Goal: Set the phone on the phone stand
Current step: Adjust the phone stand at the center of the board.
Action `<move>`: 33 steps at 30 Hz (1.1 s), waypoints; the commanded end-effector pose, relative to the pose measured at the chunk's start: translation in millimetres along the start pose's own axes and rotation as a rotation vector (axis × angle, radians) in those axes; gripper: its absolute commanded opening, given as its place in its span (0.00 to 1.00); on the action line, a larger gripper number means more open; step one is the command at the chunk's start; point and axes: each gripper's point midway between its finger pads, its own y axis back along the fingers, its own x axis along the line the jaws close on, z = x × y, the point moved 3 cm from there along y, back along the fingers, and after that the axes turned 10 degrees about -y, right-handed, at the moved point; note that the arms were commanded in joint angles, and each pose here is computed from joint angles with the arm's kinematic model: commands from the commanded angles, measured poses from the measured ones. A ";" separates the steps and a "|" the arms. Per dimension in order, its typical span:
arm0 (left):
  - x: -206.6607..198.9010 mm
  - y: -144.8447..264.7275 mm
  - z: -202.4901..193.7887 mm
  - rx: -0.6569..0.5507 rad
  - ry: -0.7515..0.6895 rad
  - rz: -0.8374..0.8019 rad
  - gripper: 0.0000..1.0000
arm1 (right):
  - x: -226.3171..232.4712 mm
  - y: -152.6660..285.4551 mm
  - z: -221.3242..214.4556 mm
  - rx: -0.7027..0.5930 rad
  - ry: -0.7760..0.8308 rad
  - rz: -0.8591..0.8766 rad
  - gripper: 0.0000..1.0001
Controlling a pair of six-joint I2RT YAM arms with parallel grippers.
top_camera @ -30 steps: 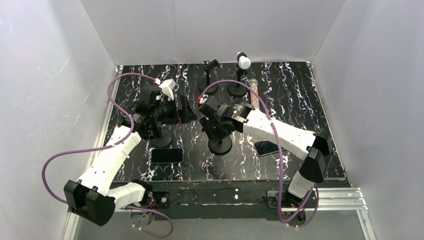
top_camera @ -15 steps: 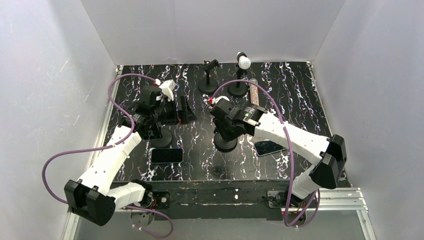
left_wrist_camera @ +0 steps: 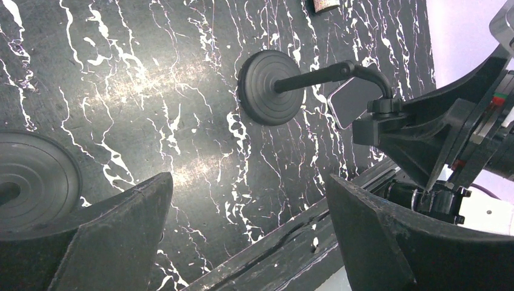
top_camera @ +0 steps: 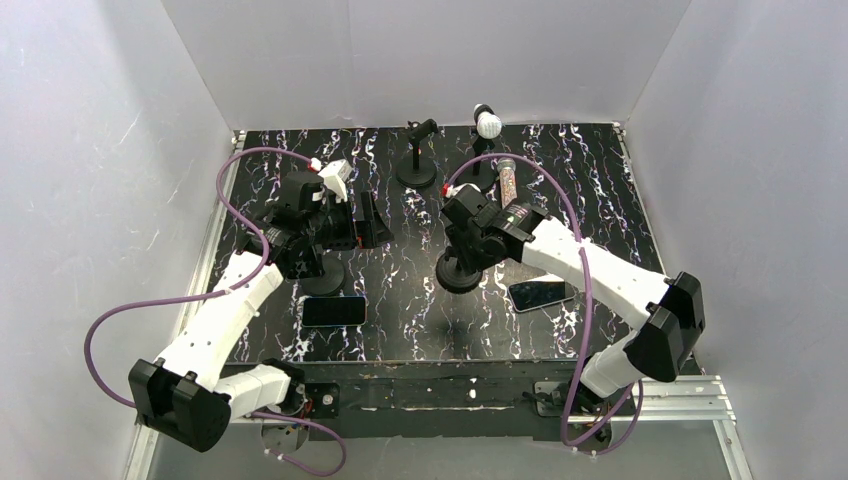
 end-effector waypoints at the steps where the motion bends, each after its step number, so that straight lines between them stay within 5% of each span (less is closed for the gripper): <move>1: -1.0 2.4 2.4 -0.015 -0.017 -0.014 0.98 | -10.5 6.9 10.0 -0.053 -0.016 -0.007 0.54; 14: -1.1 2.9 4.4 -0.025 -0.039 -0.016 0.98 | -15.1 11.5 11.5 -0.087 -0.016 0.039 0.74; 20: -8.0 6.9 15.4 -0.070 -0.081 -0.051 0.98 | -0.4 35.4 12.8 -0.185 -0.014 0.277 0.89; 33: -48.3 -23.9 14.3 -0.023 -0.049 -0.270 0.92 | -17.6 59.5 14.7 -0.121 -0.328 0.815 0.87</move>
